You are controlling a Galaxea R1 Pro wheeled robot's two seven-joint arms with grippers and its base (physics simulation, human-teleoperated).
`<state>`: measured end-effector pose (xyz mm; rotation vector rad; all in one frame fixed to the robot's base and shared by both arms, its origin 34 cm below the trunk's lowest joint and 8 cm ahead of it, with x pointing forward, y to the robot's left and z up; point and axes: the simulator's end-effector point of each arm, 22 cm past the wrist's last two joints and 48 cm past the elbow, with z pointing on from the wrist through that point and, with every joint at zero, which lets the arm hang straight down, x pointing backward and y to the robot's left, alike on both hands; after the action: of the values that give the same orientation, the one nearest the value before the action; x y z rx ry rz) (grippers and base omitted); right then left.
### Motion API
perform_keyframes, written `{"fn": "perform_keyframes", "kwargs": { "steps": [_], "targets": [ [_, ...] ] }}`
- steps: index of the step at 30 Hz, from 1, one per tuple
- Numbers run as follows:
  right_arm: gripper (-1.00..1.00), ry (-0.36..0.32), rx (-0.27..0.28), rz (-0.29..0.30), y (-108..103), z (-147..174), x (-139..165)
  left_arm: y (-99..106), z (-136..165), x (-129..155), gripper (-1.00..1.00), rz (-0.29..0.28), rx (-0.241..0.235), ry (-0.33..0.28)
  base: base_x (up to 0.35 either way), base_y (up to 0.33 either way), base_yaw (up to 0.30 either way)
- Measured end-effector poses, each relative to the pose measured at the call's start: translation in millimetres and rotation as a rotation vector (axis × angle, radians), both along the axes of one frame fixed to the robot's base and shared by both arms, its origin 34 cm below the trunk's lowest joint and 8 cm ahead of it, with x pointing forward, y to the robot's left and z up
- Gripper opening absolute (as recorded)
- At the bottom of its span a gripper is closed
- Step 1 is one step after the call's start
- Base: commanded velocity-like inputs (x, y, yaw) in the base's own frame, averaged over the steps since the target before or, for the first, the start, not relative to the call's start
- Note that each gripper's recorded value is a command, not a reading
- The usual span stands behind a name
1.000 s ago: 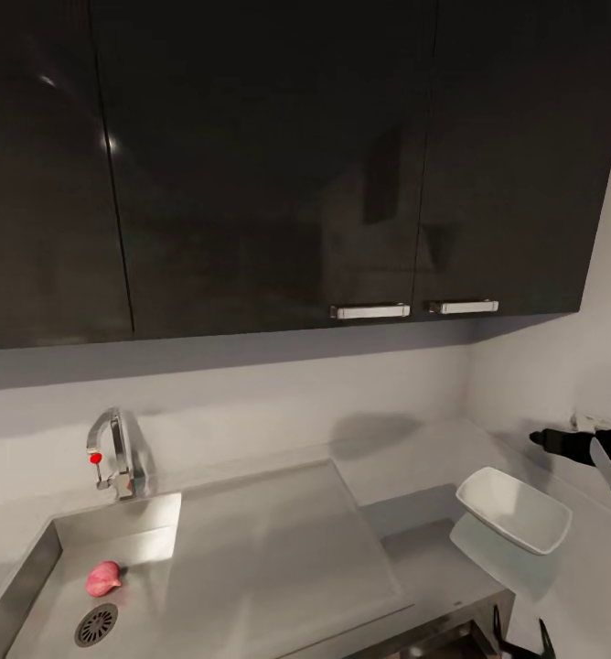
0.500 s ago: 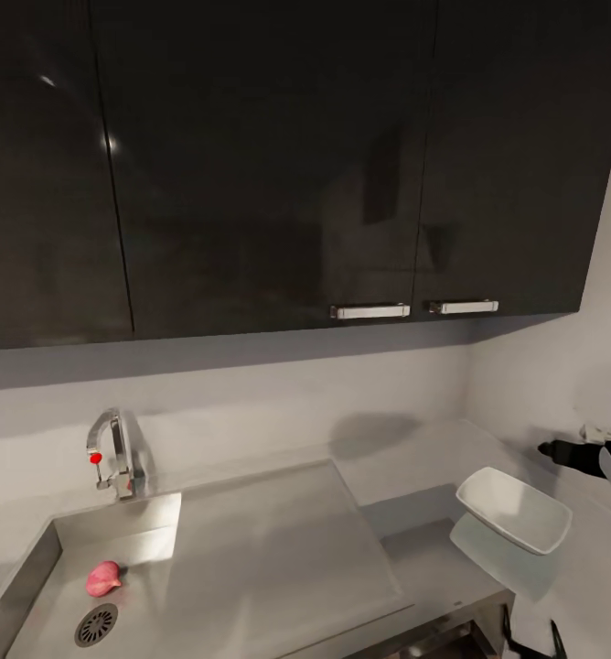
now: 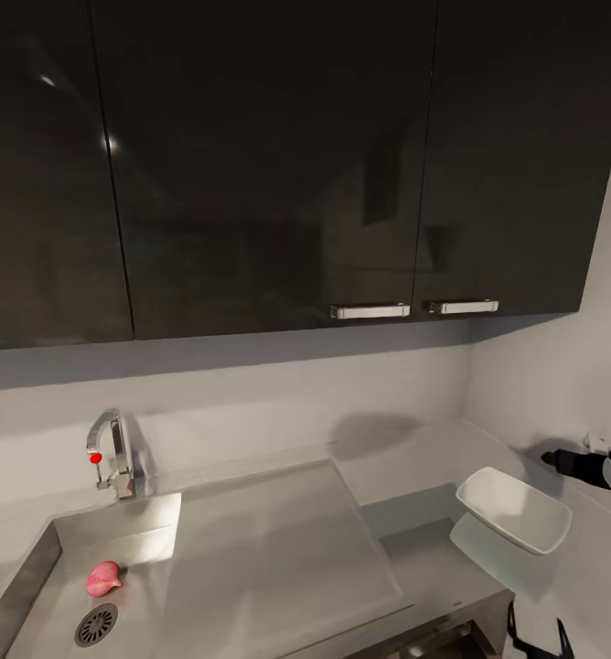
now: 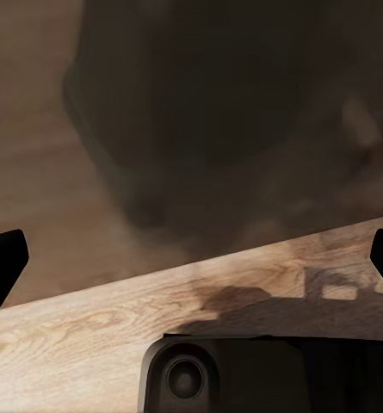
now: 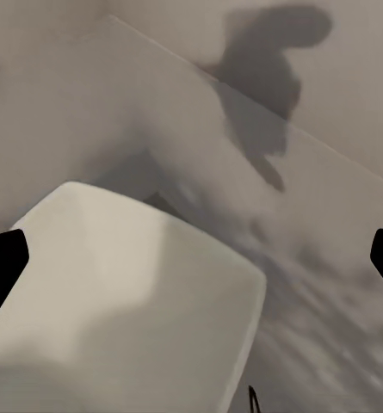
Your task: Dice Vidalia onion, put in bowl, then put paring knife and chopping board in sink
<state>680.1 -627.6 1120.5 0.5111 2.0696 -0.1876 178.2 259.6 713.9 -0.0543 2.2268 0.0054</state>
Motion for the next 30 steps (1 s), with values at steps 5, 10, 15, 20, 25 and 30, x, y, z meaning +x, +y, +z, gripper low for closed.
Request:
{"fn": "perform_keyframes", "kwargs": {
  "steps": [5,10,15,20,25,30],
  "targets": [
    [1.00,-0.010,-0.009,0.003,1,-7,0,0,0,0,1.00,0.000,0.000,0.001,0.000,0.000,0.000],
    [1.00,-0.011,0.004,0.009,2,-22,-6,0,-1,-2,1.00,0.000,0.000,0.006,0.000,0.000,0.000],
    [1.00,0.013,0.000,0.018,14,-39,-6,0,-1,-2,1.00,0.000,0.000,0.006,0.000,0.000,0.000],
    [1.00,0.018,0.018,0.019,28,-46,-3,0,-1,-2,1.00,0.000,0.000,0.007,0.000,0.000,0.000],
    [1.00,0.022,0.035,0.038,47,-53,6,0,-2,-4,1.00,0.000,0.000,0.013,0.000,0.000,0.000],
    [1.00,0.024,0.045,0.026,43,-57,5,0,-2,-6,1.00,0.000,0.000,0.020,0.000,0.000,0.000]
  ]
}}
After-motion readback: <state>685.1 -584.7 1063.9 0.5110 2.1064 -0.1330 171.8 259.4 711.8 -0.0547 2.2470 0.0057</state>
